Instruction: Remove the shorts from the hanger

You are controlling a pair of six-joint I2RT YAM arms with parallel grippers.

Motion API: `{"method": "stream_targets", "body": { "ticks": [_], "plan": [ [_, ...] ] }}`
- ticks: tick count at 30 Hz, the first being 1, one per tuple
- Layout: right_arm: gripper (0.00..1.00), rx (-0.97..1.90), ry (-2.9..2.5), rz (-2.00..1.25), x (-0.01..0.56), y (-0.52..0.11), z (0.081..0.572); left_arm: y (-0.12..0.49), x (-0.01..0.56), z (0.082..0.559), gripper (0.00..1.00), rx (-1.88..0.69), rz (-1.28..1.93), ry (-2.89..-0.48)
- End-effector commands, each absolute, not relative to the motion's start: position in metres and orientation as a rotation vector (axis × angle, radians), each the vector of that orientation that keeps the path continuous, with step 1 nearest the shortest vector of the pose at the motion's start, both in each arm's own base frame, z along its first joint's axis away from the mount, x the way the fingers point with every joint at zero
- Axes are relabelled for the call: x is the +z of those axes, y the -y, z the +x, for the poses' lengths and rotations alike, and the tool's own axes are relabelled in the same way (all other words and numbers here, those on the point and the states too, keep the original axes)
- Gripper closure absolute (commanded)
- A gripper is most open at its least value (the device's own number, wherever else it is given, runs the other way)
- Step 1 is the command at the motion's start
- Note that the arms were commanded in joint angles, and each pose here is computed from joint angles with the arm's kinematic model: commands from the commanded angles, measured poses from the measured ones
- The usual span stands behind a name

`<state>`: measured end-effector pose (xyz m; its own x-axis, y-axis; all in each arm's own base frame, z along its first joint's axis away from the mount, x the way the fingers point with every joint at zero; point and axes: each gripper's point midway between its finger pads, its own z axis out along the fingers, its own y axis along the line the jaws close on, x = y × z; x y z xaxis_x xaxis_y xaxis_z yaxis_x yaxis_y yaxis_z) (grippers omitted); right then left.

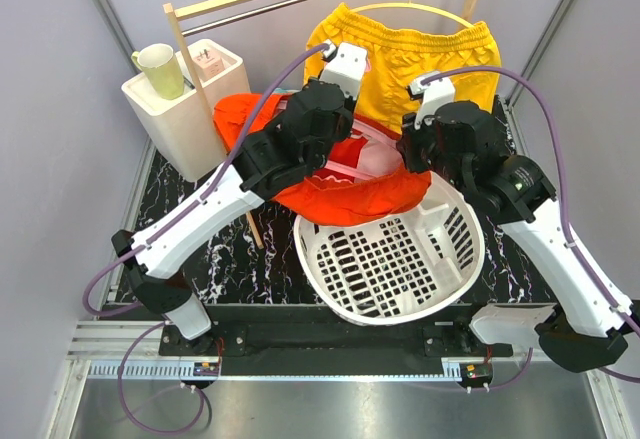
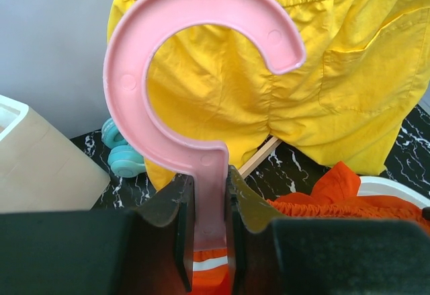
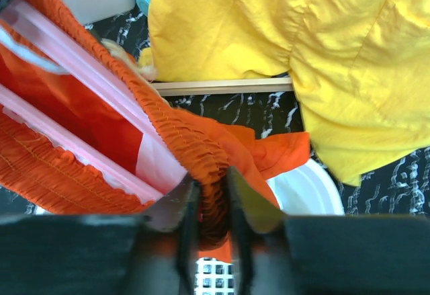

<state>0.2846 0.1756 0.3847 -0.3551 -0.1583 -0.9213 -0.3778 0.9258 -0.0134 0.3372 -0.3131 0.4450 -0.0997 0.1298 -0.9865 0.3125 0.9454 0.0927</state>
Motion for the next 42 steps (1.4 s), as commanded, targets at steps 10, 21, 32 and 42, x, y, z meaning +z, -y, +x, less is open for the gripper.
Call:
{"method": "stream_targets", "body": {
  "ticks": [10, 21, 32, 42],
  "plan": [
    [1.0, 0.153, -1.927, -0.261, 0.383, -0.14, 0.273, 0.276, 0.504, 0.319, 1.0, -0.27, 0.19, -1.556],
    [1.0, 0.1, -1.931, -0.08, 0.366, -0.1, 0.249, 0.249, 0.535, 0.309, 1.0, -0.523, 0.029, -1.483],
    [1.0, 0.325, -1.879, -0.091, 0.377, -0.116, 0.228, 0.253, 0.55, 0.29, 1.0, -0.863, -0.069, -1.462],
    [1.0, 0.682, -1.792, -0.257, 0.408, -0.187, 0.228, 0.306, 0.601, 0.234, 1.0, -1.488, 0.001, -1.322]
  ]
}}
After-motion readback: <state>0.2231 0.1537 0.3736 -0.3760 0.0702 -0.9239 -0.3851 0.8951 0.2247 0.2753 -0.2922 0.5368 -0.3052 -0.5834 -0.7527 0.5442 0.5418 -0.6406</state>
